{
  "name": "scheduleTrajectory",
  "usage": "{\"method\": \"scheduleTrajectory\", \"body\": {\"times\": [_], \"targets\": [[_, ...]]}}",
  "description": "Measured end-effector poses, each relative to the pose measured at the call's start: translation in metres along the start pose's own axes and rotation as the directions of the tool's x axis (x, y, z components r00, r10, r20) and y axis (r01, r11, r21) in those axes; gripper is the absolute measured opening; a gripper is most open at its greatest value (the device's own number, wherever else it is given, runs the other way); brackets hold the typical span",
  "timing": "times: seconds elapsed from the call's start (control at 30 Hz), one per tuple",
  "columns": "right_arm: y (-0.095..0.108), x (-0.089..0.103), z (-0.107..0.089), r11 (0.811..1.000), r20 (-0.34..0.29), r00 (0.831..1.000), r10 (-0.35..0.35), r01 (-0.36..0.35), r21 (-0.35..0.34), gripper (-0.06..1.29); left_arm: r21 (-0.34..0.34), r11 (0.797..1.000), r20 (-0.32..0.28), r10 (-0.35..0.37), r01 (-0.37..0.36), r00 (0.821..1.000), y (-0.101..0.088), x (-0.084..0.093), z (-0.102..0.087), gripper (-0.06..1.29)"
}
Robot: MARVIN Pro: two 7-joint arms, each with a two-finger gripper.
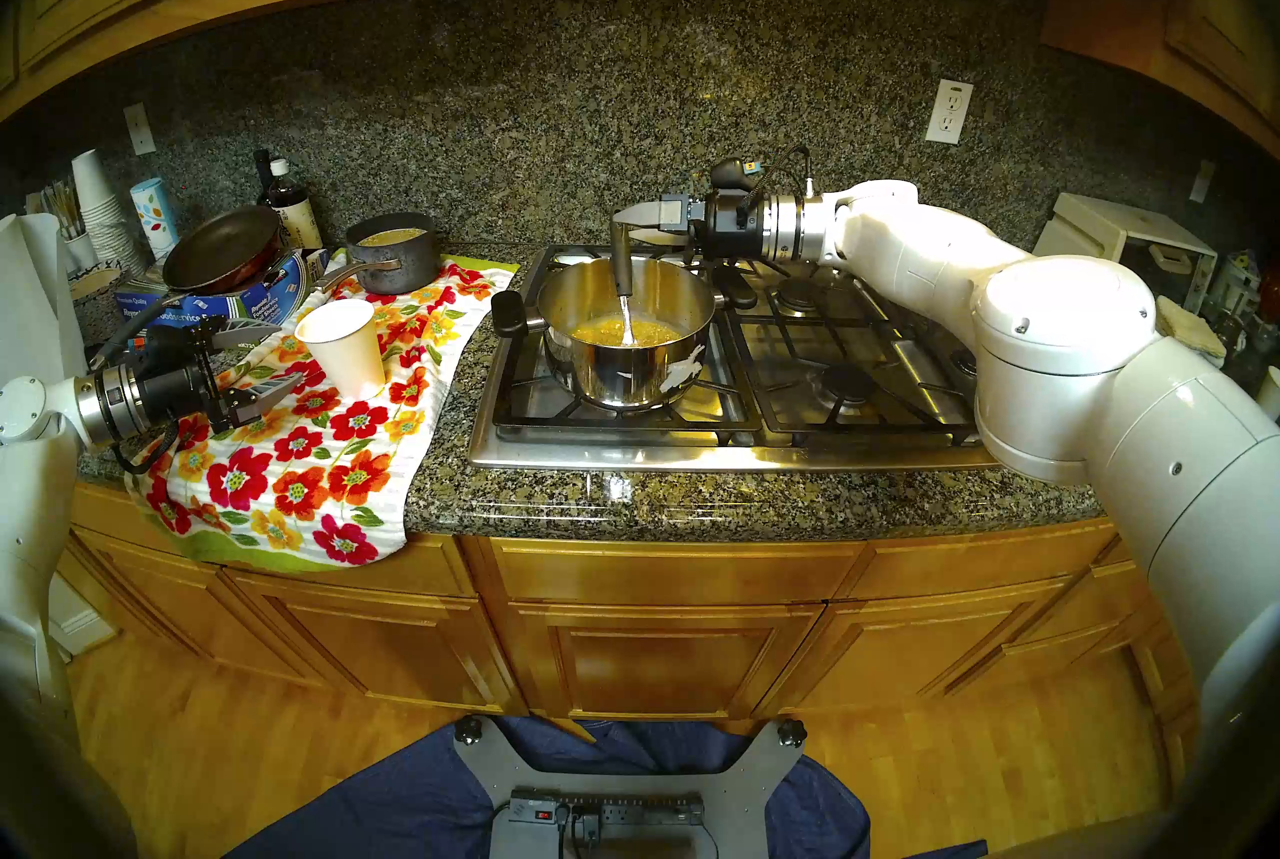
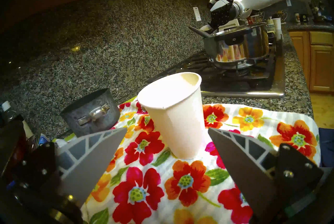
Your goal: Pour oats into pot and stir with a spoon
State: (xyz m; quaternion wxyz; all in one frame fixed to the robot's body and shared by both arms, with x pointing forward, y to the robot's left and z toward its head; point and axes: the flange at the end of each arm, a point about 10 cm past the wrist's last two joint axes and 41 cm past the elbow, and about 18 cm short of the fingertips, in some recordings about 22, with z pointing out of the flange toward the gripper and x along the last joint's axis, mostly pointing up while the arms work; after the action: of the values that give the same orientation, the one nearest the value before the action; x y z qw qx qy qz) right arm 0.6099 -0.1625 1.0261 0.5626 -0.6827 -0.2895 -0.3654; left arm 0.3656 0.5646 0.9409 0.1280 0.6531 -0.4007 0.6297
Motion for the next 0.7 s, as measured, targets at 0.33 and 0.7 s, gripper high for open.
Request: {"method": "scheduleTrajectory", "body": {"times": [0.33, 0.7], "targets": [[-0.006, 0.01, 0.006, 1.0, -0.011, 1.0, -0.009, 0.009, 0.005, 1.24, 0.001, 1.0, 0.0, 0.004, -0.004, 1.0, 0.0, 0.0, 0.0, 1.21], [-0.005, 0.012, 0.004, 1.0, -0.029, 0.999, -0.013, 0.013, -0.006, 1.24, 0.002, 1.0, 0.0, 0.005, -0.005, 1.0, 0.001, 0.0, 0.0, 1.21]]}}
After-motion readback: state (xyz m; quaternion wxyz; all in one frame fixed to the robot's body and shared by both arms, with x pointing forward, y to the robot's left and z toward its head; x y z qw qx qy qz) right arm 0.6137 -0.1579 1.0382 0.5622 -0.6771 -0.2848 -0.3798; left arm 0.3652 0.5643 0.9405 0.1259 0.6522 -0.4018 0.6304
